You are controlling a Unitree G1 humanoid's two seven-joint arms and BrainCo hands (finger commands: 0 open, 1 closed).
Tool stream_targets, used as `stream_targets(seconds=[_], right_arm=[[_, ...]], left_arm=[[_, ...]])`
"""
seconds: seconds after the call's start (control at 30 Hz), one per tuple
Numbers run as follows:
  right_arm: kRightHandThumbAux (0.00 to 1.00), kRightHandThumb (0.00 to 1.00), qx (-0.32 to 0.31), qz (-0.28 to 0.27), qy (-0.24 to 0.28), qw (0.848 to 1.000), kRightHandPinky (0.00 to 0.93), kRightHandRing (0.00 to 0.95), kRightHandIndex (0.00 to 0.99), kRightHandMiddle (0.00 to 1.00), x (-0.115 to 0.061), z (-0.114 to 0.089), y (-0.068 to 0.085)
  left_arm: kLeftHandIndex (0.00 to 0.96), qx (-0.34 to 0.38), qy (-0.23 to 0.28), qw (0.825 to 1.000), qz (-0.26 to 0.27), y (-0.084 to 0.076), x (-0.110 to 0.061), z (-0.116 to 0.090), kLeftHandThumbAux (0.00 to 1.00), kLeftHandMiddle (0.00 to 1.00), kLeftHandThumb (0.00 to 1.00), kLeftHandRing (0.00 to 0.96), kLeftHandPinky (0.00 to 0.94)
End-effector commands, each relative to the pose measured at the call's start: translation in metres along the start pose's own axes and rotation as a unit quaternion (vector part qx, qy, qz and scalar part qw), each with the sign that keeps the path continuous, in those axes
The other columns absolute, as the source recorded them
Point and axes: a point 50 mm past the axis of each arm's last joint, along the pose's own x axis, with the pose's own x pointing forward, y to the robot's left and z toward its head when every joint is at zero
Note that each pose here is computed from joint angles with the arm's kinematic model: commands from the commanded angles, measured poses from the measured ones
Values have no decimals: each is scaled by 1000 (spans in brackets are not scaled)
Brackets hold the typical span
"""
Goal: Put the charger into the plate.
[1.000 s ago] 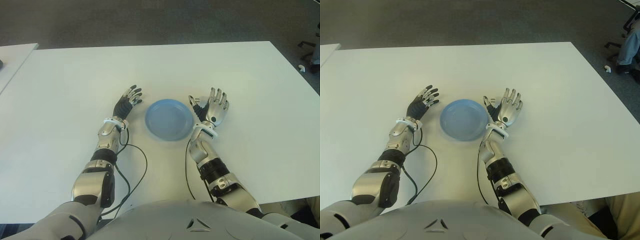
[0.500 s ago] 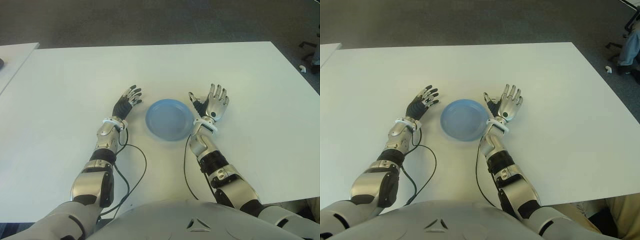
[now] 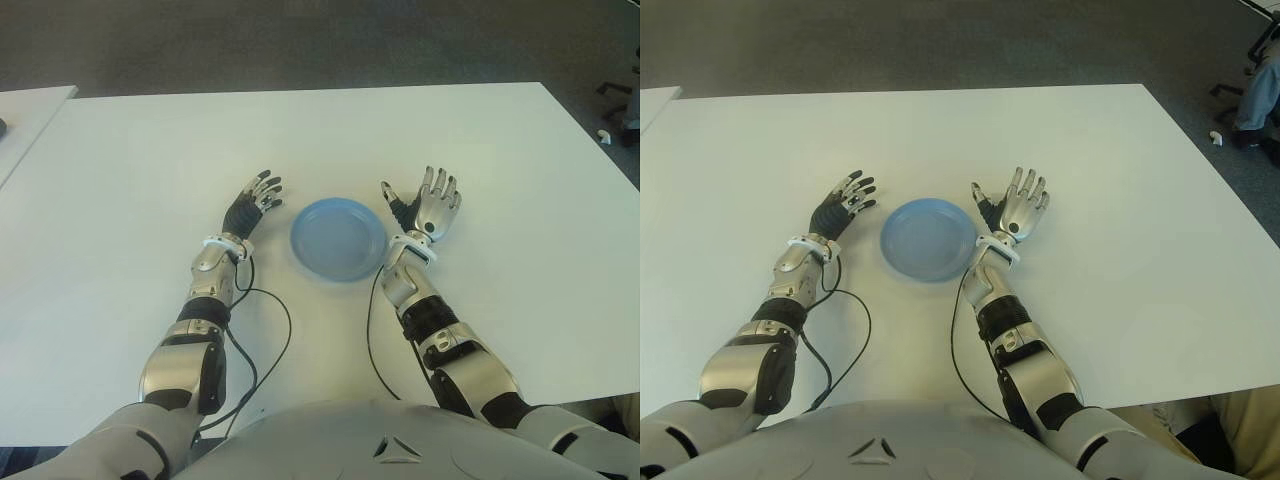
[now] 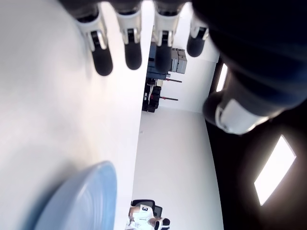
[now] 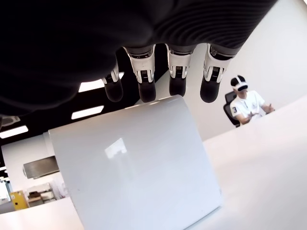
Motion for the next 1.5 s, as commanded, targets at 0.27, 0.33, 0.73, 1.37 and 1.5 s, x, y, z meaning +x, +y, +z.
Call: stream_targets(seconds=[0.27,0.33,0.73,1.37,1.5], right_arm=[[165,356,2,7,15,1000,0,0,0,0,5,-3,4],[166,353,1,9,17,1000,0,0,0,0,5,-4,5],[169,342,-4,19,31,999,0,0,0,0,4,-10,9],[181,354,5,51,61,997,0,0,0,0,-1,-19,21],[179,352,7,56,64,996,0,0,0,0,-3,-21,24]], left_arm=[[50,-8,32,999,5,5,-10,-13,604,130,0,110,98],[47,-6,32,999,4,5,-10,-13,600,128,0,108,99],[38,-3,30,1000,3,7,-11,-12,598,121,0,103,104],[37,0,30,1000,3,9,-12,-11,597,116,0,100,105],[36,-3,30,1000,4,9,-12,-11,598,117,0,104,116]])
